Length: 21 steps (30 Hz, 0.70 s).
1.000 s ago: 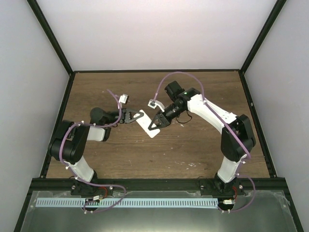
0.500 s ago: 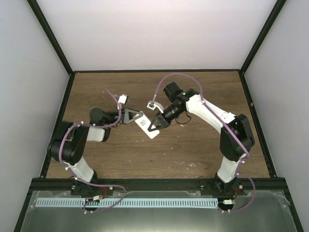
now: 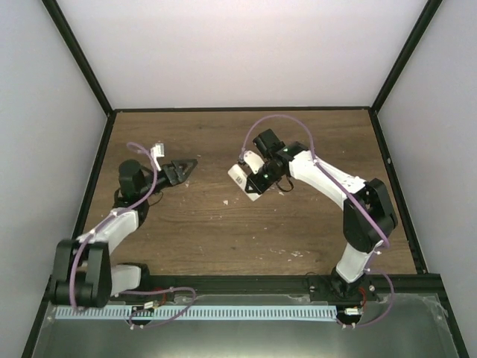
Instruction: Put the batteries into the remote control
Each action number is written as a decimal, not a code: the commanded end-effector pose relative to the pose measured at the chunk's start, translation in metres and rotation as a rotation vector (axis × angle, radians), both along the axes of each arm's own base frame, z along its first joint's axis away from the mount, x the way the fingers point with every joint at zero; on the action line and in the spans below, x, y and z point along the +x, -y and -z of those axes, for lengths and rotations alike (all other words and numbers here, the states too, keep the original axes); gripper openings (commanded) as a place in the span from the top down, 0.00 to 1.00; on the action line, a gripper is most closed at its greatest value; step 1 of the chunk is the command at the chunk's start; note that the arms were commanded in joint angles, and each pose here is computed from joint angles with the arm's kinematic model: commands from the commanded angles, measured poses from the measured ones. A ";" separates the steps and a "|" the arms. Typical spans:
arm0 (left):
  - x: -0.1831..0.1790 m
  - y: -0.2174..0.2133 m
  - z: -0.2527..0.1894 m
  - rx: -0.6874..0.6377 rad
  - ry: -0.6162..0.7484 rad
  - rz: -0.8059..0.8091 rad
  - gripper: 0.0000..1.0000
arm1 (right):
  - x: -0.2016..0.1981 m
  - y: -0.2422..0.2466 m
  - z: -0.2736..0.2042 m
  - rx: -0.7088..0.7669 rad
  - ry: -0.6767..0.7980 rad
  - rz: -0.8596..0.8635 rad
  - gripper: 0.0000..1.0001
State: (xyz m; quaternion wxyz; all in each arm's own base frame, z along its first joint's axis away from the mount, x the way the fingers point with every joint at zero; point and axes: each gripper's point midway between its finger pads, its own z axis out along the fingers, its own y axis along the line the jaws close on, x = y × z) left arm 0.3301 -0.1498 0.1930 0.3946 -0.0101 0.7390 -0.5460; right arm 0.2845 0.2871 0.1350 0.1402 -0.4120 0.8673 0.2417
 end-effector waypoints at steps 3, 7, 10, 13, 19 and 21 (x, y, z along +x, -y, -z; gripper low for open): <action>0.011 -0.033 0.000 0.327 -0.060 -0.239 0.00 | 0.079 0.056 -0.001 -0.331 0.360 0.362 0.99; 0.010 -0.034 -0.011 0.382 -0.071 -0.278 0.00 | 0.090 0.058 0.017 -0.513 0.459 0.378 0.99; 0.011 -0.036 -0.012 0.416 -0.090 -0.301 0.00 | 0.086 0.037 0.033 -0.556 0.483 0.308 0.99; 0.011 -0.042 -0.010 0.449 -0.122 -0.330 0.00 | 0.079 0.016 0.047 -0.602 0.519 0.252 0.99; 0.008 -0.058 -0.006 0.487 -0.178 -0.416 0.00 | 0.067 -0.010 0.057 -0.644 0.588 0.193 0.99; 0.007 -0.059 -0.005 0.487 -0.183 -0.422 0.00 | 0.063 -0.014 0.062 -0.663 0.603 0.170 0.99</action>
